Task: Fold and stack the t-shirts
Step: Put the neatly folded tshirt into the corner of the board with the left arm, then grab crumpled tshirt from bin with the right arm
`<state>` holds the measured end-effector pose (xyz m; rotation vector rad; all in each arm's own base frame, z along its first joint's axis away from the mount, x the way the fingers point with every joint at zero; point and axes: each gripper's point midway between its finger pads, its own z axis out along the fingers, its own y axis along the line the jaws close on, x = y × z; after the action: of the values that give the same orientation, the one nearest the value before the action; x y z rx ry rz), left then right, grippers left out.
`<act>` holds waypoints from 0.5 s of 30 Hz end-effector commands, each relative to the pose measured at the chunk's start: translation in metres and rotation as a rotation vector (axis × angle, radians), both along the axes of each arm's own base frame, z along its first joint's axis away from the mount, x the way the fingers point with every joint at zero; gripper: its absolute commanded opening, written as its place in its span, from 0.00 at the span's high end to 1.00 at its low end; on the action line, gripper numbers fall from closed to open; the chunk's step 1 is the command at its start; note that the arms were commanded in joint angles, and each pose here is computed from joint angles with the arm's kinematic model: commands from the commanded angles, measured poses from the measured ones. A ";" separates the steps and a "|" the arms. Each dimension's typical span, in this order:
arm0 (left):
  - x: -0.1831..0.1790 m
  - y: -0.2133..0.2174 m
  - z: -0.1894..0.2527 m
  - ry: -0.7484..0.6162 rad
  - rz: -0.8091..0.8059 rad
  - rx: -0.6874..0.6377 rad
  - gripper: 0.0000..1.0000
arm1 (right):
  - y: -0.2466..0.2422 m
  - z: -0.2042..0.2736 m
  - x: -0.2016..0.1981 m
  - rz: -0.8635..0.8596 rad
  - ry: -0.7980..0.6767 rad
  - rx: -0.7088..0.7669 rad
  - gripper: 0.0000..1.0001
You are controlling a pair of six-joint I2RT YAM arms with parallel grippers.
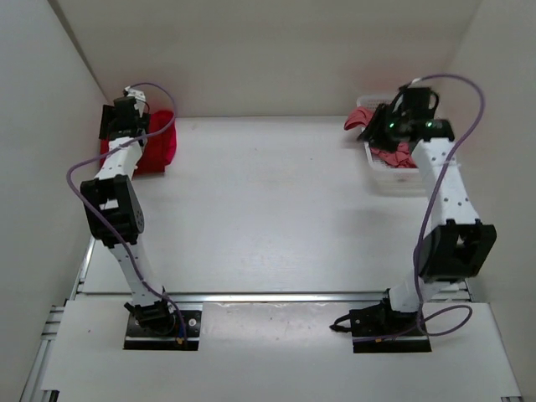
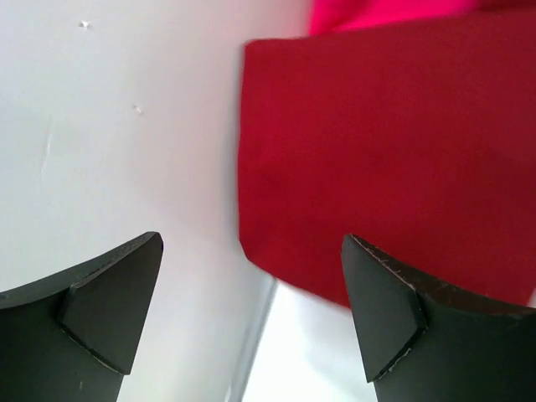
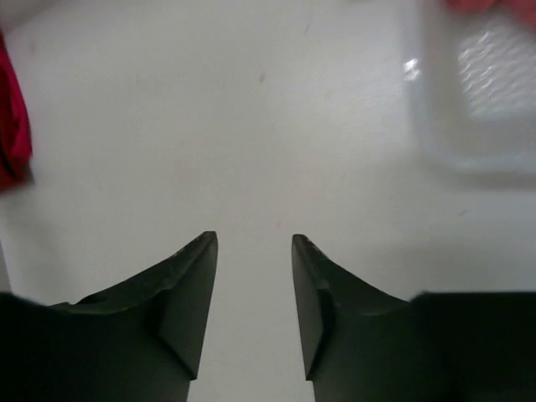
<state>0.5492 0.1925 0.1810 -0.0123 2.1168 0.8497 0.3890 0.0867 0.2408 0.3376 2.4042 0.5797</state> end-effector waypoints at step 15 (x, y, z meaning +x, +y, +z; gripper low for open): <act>-0.149 -0.224 -0.078 0.431 -0.466 -0.555 0.01 | -0.215 -0.111 0.161 -0.388 0.172 -0.261 0.01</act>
<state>0.4310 -0.0316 0.1198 0.4251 2.4235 0.0631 0.5495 -0.1287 0.1378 0.7523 2.4397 0.0601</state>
